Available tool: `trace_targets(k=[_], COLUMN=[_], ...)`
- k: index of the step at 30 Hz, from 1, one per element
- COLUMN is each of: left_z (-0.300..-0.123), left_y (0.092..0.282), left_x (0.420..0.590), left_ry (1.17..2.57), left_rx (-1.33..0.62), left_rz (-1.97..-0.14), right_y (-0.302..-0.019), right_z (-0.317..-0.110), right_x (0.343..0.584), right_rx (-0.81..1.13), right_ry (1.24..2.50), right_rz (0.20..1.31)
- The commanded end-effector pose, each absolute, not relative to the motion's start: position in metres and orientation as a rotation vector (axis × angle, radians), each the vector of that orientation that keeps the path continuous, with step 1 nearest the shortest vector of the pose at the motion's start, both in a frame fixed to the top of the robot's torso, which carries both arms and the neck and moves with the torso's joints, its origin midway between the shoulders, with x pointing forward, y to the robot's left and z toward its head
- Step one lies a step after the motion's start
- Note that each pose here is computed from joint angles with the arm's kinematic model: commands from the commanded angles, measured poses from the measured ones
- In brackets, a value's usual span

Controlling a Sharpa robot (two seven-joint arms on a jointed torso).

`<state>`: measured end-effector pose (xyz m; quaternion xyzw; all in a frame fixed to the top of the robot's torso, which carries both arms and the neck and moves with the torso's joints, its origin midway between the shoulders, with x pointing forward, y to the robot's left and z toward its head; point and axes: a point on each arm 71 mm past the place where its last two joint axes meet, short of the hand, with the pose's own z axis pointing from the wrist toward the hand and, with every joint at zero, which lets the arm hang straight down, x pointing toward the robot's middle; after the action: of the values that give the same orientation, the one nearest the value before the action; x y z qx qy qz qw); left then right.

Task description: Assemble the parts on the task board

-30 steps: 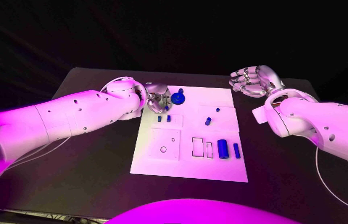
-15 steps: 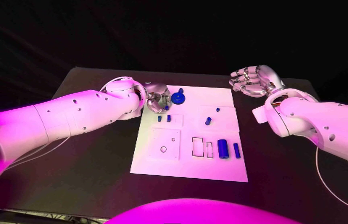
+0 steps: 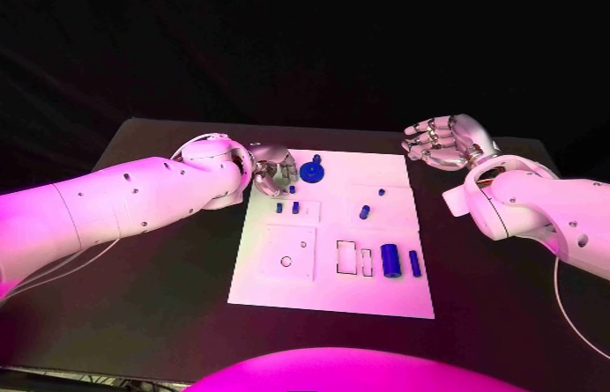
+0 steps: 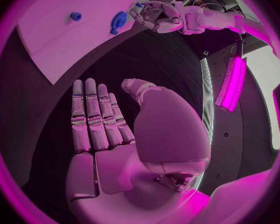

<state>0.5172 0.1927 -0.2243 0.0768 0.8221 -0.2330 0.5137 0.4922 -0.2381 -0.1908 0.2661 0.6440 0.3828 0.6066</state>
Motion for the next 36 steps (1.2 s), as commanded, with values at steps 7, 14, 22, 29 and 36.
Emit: trace_targets(k=[7, 14, 22, 29, 36], left_z=[-0.223, -0.21, -0.194, -0.186, -0.181], left_y=[0.213, 0.24, 0.261, 0.256, 0.249], left_x=[0.522, 0.527, 0.52, 0.511, 0.505], left_ry=[1.939, 1.844, 1.647, 1.514, 1.471], left_rx=[0.121, -0.164, -0.77, -1.019, -1.05], left_rz=[-0.539, -0.718, -1.228, -1.498, -1.572], right_y=[-0.236, -0.234, -0.226, -0.216, -0.204], right_z=[-0.196, -0.202, -0.207, -0.212, -0.22], right_x=[0.494, 0.495, 0.496, 0.498, 0.5], right_rx=[0.46, 0.206, -0.112, -0.217, -0.264], right_ry=[1.604, 1.725, 1.771, 1.75, 1.745], right_rz=[0.888, 0.822, 0.642, 0.549, 0.503])
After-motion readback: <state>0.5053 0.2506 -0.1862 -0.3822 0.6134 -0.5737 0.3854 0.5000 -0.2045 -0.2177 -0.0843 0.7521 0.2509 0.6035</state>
